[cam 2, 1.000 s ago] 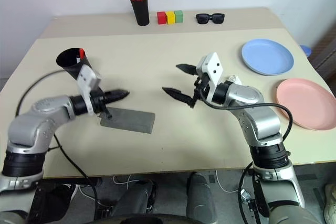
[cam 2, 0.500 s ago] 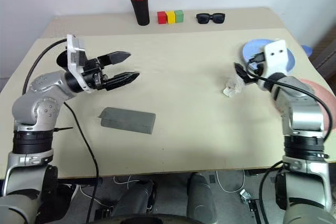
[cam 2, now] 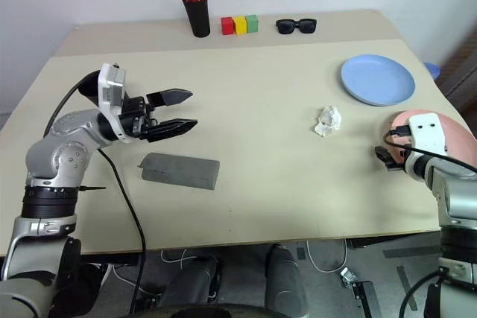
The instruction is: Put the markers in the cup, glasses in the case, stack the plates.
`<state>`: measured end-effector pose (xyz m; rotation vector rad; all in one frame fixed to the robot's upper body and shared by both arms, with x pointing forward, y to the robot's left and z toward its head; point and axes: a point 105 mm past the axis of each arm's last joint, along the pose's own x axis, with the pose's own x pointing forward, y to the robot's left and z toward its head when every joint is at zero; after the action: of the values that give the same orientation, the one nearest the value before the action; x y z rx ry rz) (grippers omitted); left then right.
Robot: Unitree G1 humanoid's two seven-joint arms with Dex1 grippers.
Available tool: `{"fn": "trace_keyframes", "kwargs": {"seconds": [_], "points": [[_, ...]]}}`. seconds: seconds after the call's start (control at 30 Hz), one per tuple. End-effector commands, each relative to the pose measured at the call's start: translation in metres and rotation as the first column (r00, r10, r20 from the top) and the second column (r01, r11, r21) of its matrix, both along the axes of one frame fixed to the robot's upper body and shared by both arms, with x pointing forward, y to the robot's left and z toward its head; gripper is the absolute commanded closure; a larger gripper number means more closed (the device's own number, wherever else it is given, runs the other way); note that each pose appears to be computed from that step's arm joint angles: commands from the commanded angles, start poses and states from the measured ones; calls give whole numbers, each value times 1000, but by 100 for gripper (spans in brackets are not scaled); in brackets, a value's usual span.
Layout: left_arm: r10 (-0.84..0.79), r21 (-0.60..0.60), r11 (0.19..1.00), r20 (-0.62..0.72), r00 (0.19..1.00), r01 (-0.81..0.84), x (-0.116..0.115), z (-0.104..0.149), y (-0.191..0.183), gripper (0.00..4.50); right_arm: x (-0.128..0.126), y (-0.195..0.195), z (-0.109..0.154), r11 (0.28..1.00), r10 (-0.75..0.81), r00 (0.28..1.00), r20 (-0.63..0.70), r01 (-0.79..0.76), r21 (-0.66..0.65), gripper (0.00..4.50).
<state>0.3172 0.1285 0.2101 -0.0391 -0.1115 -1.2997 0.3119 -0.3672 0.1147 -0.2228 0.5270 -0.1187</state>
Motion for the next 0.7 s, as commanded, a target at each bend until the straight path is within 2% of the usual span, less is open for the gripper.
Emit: {"fn": "trace_keyframes", "kwargs": {"seconds": [0.03, 0.2, 0.23, 0.37, 0.43, 0.5, 0.6, 0.7], "points": [[-7, 7, 1000, 50, 999, 7, -3, 8, 0, 0, -4, -8, 2, 1000, -30, 1000, 5, 30, -3, 181], [7, 1, 1000, 53, 999, -7, -1, 10, 1, 0, 3, -10, 12, 999, -32, 998, 49, 33, -26, 425], [11, -3, 1000, 53, 999, -11, 0, 10, 1, 0, 5, -11, 17, 999, -33, 997, 68, 35, -39, 445], [30, -15, 999, 62, 998, -30, 2, 12, 1, 0, 20, -14, 47, 991, -27, 982, 186, 51, -125, 445], [42, -18, 999, 64, 997, -41, 2, 12, 2, 0, 36, -8, 76, 971, 48, 956, 290, 23, -237, 445], [50, -20, 999, 66, 997, -48, 1, 12, 2, 0, 48, -1, 92, 955, 106, 936, 335, -2, -298, 445], [64, -22, 998, 69, 996, -63, 0, 10, 0, 0, 79, 21, 106, 948, 199, 898, 392, -75, -310, 445], [76, -31, 997, 69, 995, -74, -3, 11, -1, 0, 104, 42, 105, 934, 283, 876, 391, -159, -320, 445]]}}
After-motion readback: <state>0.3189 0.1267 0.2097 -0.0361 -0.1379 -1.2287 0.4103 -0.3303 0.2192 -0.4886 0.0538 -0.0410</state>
